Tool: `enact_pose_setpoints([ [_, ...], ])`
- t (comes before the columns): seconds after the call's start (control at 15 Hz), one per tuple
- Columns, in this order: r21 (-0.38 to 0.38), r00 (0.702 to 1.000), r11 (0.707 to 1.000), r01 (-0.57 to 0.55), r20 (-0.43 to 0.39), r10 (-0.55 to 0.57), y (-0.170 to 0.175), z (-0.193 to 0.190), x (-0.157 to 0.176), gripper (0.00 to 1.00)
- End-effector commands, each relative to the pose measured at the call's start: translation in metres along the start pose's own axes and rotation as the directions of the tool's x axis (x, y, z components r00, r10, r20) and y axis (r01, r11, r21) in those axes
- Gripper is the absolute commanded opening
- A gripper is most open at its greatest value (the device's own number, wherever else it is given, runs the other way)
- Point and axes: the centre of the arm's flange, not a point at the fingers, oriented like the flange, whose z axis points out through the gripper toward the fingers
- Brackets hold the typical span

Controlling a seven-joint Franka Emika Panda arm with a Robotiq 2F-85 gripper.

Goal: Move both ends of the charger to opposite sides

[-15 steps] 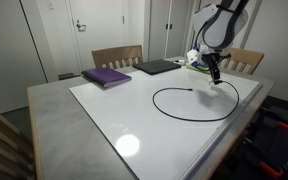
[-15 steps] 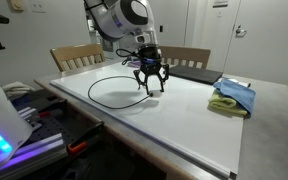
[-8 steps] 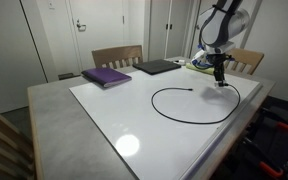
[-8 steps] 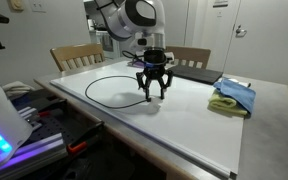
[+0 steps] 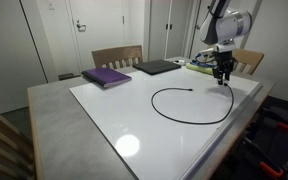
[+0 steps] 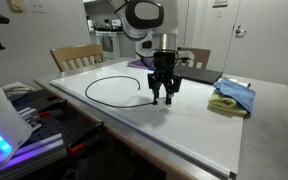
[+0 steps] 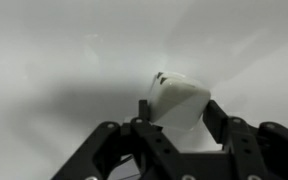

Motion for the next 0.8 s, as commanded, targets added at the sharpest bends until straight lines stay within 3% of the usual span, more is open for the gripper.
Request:
enact_pose_setpoints([
  [0.0,0.004,0.990,0.990,-0.139,-0.001,0.139,-0.009,0.005,0.000,0.32],
  [0.6,-0.083,0.966,0.962,-0.259,-0.009,0.259,-0.020,0.017,0.009,0.35],
  [0.67,-0.082,0.966,0.963,-0.257,-0.008,0.257,-0.020,0.014,0.009,0.82],
  [0.73,-0.077,0.968,0.965,-0.250,-0.010,0.250,-0.020,0.010,0.010,0.82],
])
